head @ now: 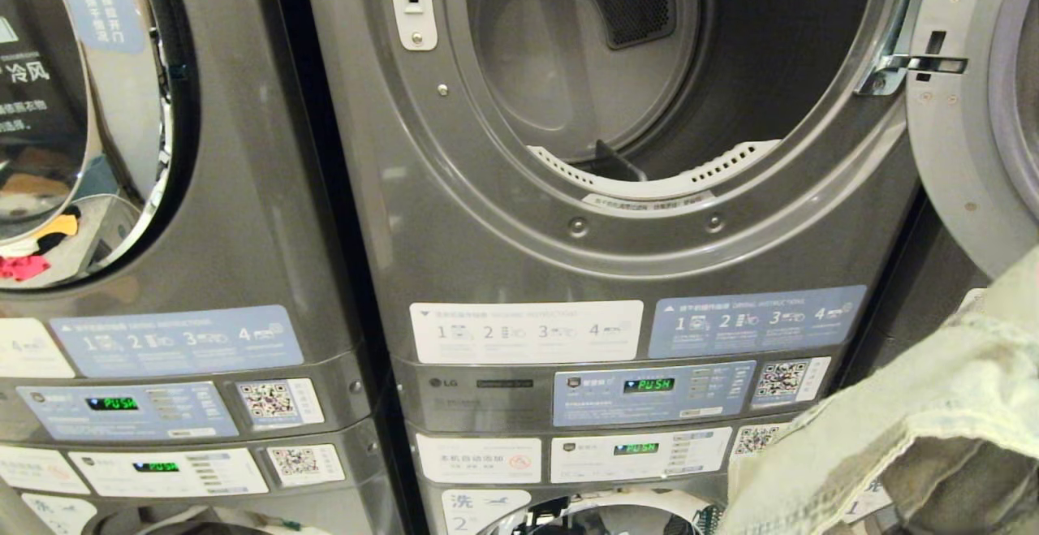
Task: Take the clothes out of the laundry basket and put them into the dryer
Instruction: Put the clothes in the dryer
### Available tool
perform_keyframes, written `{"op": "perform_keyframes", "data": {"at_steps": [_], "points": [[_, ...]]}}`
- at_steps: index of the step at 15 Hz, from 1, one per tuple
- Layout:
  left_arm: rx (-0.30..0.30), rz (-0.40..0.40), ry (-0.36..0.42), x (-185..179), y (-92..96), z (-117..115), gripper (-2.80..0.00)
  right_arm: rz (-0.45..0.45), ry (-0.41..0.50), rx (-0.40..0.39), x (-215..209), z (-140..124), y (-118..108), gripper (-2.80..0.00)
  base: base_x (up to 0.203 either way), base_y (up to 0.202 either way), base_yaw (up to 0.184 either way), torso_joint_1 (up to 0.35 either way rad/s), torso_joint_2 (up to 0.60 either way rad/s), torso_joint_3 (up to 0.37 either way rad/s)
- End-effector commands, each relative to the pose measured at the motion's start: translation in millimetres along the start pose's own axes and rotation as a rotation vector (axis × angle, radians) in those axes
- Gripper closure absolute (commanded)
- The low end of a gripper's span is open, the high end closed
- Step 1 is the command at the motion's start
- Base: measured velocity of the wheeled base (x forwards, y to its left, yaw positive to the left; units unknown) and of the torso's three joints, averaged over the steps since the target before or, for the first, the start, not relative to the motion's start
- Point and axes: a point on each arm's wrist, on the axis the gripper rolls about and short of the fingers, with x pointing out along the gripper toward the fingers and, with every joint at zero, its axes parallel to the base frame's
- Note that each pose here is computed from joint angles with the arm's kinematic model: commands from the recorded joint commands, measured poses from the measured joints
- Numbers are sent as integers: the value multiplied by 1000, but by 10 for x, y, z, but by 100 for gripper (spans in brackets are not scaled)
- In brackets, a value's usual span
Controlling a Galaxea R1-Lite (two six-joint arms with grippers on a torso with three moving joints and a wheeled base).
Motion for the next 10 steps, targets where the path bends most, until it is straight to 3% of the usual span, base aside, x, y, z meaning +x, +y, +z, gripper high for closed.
{"op": "perform_keyframes", "data": {"at_steps": [1,3,6,8,10], "points": [[0,0,1,1,0,-4,0,3,-34,1,247,152,-252,0,0,0,0,0,0,0],[0,0,1,1,0,-4,0,46,-105,8,515,330,-410,0,0,0,0,0,0,0],[0,0,1,1,0,-4,0,132,-221,24,904,629,-399,0,0,0,0,0,0,0],[0,0,1,1,0,-4,0,171,-240,47,1181,740,-269,0,0,0,0,0,0,0],[0,1,1,1,0,-4,0,134,-209,59,1458,780,-199,0,0,0,0,0,0,0]]}}
